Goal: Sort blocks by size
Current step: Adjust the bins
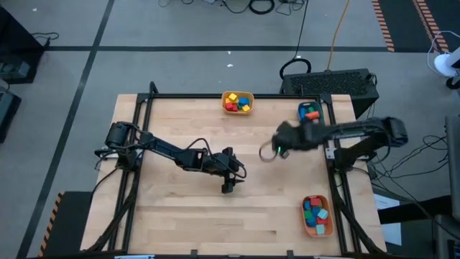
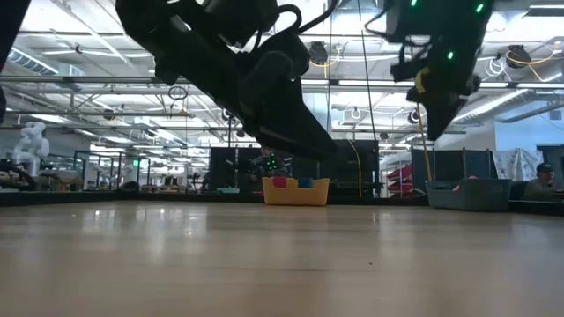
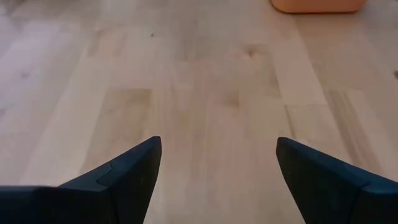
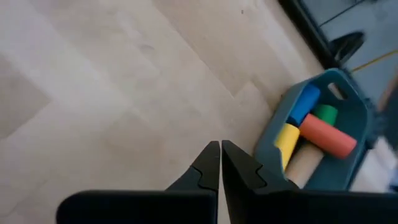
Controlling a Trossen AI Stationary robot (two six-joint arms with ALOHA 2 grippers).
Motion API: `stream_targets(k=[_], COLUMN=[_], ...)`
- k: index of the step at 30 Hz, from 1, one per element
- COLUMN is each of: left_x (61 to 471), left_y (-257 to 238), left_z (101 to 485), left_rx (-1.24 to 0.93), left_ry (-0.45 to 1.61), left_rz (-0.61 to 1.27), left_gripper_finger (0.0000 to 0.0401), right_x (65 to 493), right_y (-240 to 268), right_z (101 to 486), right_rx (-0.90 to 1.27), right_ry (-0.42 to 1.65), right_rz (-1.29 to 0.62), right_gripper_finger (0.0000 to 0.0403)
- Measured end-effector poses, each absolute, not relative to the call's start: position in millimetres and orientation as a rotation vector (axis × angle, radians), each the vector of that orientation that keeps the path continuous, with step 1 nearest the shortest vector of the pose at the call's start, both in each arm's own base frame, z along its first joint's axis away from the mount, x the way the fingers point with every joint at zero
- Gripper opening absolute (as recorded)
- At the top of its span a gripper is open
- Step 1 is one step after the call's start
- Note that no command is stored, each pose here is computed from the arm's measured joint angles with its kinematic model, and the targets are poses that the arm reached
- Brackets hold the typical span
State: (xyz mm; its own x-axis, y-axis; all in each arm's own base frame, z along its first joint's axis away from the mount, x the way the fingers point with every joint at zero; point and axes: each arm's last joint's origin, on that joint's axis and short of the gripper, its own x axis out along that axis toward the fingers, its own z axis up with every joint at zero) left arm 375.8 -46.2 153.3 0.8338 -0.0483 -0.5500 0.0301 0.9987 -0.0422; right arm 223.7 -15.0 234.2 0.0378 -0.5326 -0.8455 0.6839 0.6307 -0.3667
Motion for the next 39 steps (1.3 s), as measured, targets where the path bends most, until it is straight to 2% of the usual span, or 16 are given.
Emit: stream_targets(k=[6,16,27,31,39], left_x=[378,378,372,370,369], left_y=[-25,19,64,70,76], left_z=[153,154,153,151,151], left_rx=[-0.032,-0.093,-0.077,-0.086,-0.083], left_ry=[0.585,0.58,0.583,0.607,0.605], left_rz=[-0.06,-0.057,-0.011,0.005,0.017], left_gripper_finger=[0.0319,0.0319,0.0319,0.0319,0.0319], right_x=[200,172,157,152,146], right_y=[-70,-71,-100,-110,-129], right_z=[213,204,178,165,163], right_rx=[0.36,0.468,0.558,0.576,0.617], right_ry=[1.264,1.55,1.575,1.556,1.491], right_rz=[-0.853,-0.724,-0.847,-0.867,-0.947], right_gripper_finger=[0.0,0.0,0.0,0.0,0.0])
